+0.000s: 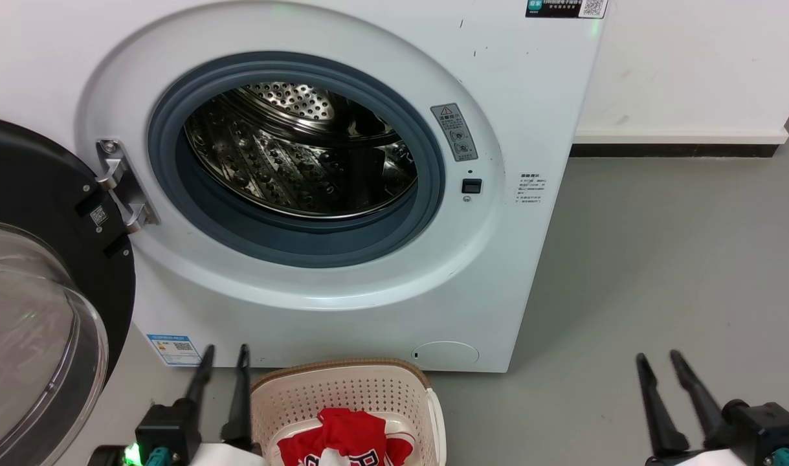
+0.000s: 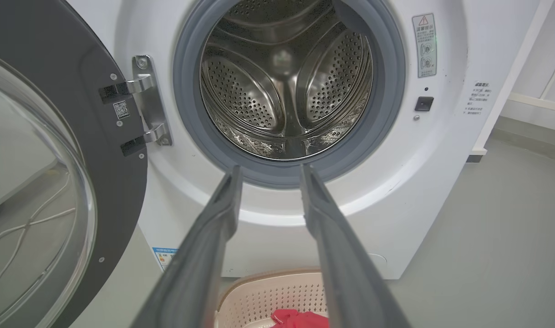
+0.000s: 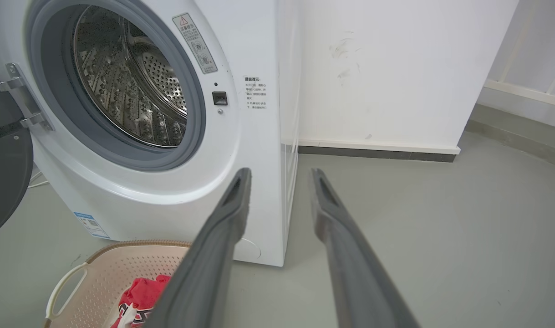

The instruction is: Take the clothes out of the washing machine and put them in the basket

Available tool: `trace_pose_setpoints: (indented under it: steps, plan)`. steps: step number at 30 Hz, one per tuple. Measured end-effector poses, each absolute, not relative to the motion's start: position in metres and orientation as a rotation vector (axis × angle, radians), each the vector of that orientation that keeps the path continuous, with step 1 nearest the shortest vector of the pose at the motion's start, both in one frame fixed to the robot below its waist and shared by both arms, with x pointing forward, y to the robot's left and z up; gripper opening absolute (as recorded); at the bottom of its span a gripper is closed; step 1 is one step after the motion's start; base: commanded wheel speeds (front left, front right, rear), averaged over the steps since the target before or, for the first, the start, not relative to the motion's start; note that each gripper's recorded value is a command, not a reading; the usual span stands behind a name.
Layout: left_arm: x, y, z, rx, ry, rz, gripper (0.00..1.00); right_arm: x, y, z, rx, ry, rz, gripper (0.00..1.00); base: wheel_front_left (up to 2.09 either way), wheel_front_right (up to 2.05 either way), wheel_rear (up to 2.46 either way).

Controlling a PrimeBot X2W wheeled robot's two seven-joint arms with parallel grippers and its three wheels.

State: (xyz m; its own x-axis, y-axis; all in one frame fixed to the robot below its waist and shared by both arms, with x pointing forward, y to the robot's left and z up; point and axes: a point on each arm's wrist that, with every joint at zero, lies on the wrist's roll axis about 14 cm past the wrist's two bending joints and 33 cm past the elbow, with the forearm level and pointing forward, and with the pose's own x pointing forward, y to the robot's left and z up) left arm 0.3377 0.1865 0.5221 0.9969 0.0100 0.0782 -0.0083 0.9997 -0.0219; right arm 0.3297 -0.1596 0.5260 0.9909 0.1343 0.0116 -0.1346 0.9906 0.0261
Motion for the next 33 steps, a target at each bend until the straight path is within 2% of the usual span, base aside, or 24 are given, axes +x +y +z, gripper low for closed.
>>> trace_pose_setpoints:
  steps: [4, 10, 33]
  plan:
    - [0.333, 0.185, 0.505, -0.046, -0.023, 0.013, 0.0, 0.328, -0.16, 0.515, 0.044, 0.025, 0.132, 0.0, 0.0, 0.0, 0.0]
    - [0.334, 0.189, 0.496, -0.166, 0.018, 0.032, 0.0, 0.329, -0.161, 0.509, 0.175, 0.042, 0.125, 0.0, 0.0, 0.0, 0.0]
    - [0.349, 0.197, 0.489, -0.59, 0.067, 0.068, 0.0, 0.346, -0.168, 0.506, 0.602, 0.051, 0.098, 0.0, 0.0, 0.0, 0.0]
